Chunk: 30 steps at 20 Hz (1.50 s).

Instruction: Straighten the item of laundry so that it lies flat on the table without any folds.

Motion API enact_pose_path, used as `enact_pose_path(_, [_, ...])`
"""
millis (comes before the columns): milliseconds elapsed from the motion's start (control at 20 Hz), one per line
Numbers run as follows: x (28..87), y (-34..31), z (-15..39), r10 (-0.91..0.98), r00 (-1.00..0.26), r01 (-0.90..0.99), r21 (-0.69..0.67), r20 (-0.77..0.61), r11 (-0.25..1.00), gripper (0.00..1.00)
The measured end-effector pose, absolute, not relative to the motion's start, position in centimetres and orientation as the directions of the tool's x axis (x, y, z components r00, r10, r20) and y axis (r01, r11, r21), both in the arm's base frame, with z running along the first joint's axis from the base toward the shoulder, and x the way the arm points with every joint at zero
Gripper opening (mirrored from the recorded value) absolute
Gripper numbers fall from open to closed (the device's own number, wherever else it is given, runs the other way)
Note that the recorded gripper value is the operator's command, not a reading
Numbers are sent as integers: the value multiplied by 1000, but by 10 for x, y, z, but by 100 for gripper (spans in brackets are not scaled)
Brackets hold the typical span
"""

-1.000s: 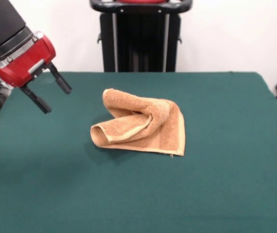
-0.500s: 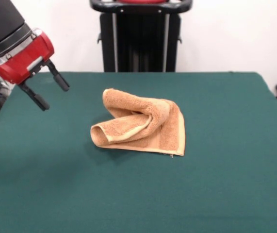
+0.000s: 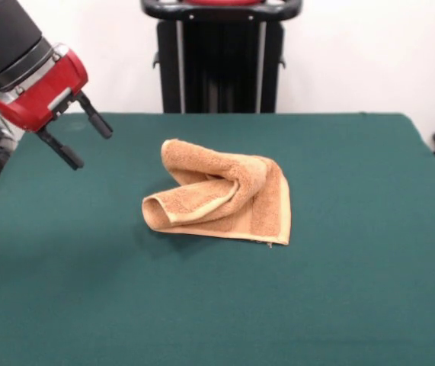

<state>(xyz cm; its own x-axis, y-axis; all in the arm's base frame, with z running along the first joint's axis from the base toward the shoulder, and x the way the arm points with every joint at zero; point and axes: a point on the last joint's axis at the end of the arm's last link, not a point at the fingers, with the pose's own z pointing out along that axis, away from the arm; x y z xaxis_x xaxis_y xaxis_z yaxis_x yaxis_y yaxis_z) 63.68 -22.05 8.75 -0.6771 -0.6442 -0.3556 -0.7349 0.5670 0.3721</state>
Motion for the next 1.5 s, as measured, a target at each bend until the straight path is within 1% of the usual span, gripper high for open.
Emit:
enact_pose_path(1000, [638,-188,75,-621,-674,-736,434,-400,518,100])
enact_pose_path(1500, [659,-174,71,-561,-662,-746,365,-497,557,100])
